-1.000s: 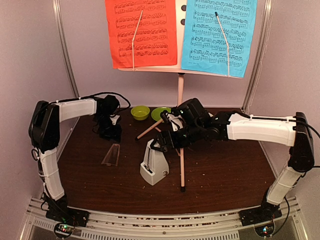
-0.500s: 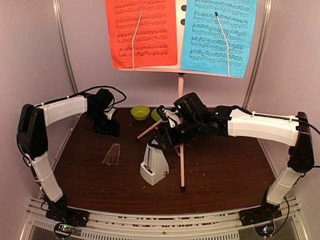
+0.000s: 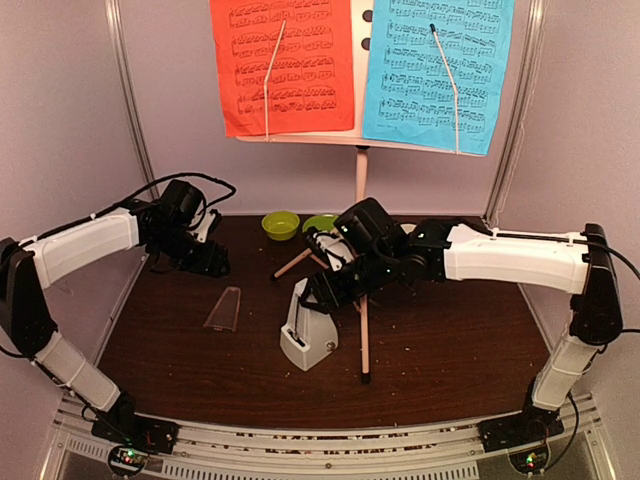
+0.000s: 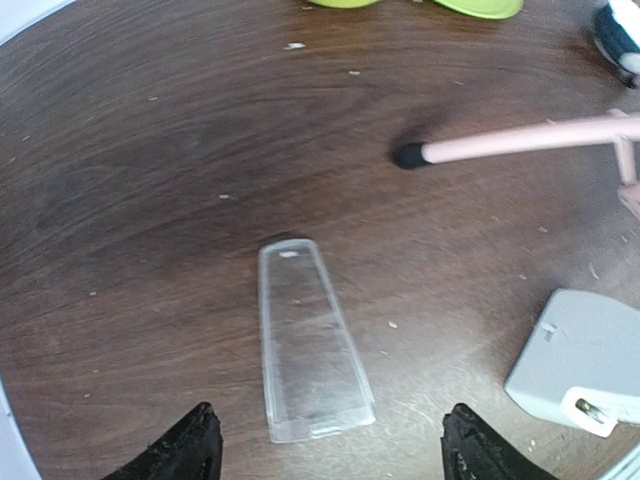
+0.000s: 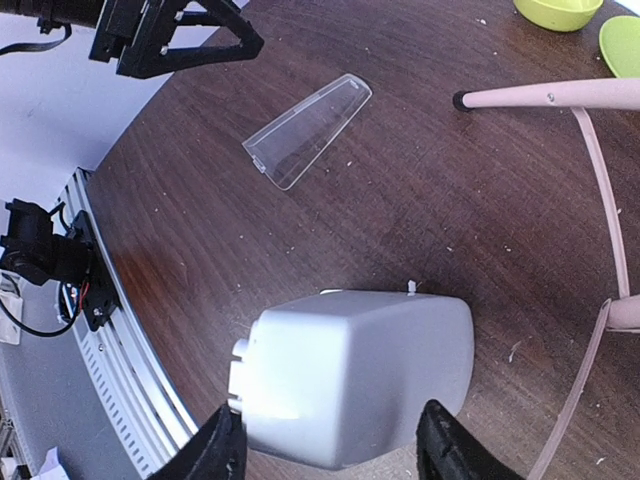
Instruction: Set up the instrument practice props
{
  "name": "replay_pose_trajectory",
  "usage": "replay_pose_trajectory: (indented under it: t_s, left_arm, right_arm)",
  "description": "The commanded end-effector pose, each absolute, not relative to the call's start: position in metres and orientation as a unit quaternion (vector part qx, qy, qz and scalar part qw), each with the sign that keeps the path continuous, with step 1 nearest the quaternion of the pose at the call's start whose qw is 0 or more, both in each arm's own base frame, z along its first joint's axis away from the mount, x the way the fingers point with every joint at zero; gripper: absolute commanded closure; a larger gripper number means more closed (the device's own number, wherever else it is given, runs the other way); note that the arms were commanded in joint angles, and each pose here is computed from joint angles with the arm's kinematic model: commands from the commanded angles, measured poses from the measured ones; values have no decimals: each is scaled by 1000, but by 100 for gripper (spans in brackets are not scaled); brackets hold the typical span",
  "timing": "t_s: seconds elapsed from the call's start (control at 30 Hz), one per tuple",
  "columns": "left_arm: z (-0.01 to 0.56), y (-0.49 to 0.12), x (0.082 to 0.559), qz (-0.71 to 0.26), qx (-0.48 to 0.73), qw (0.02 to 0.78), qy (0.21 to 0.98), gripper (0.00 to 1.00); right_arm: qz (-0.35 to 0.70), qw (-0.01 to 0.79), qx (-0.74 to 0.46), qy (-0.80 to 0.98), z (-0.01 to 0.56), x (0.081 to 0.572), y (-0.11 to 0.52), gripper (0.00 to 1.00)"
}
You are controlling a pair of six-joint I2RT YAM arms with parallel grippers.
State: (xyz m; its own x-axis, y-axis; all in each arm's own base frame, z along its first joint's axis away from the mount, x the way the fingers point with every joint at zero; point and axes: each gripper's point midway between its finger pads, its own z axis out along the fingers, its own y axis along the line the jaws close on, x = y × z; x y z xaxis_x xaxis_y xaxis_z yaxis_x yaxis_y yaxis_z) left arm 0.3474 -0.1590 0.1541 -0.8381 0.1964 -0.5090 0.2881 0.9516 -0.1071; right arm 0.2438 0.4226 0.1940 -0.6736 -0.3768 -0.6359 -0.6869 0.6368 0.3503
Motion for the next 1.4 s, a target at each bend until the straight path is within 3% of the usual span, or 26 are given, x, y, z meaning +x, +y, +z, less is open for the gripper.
replay_pose_trajectory:
  t_s: [0.0,0.47,0.73,0.83,1.13,1.37]
  left_arm:
    - [178,-185,343,-140,170,307,926,23]
    - [198,-240,283,-259,277,383,842,30]
    - [201,-263,260,-264,280,423,820,31]
    - [204,-272,255,-258,273,439,816,29]
    - [178,-279,255,-245,249,423,836,30]
    - [142,-264,269,-209,195,399,871,36]
  right_arm:
    - [291,281,-332,852,202,245,425,45]
    - [324,277,-443,788,207,233,441,62]
    - [347,275,-486,753,209,230,444,67]
    - [354,270,-495,746,210,226,445,60]
    - [351,296,-496,737,230,222,437,24]
    - [262,347,-417,798,220,239,401,23]
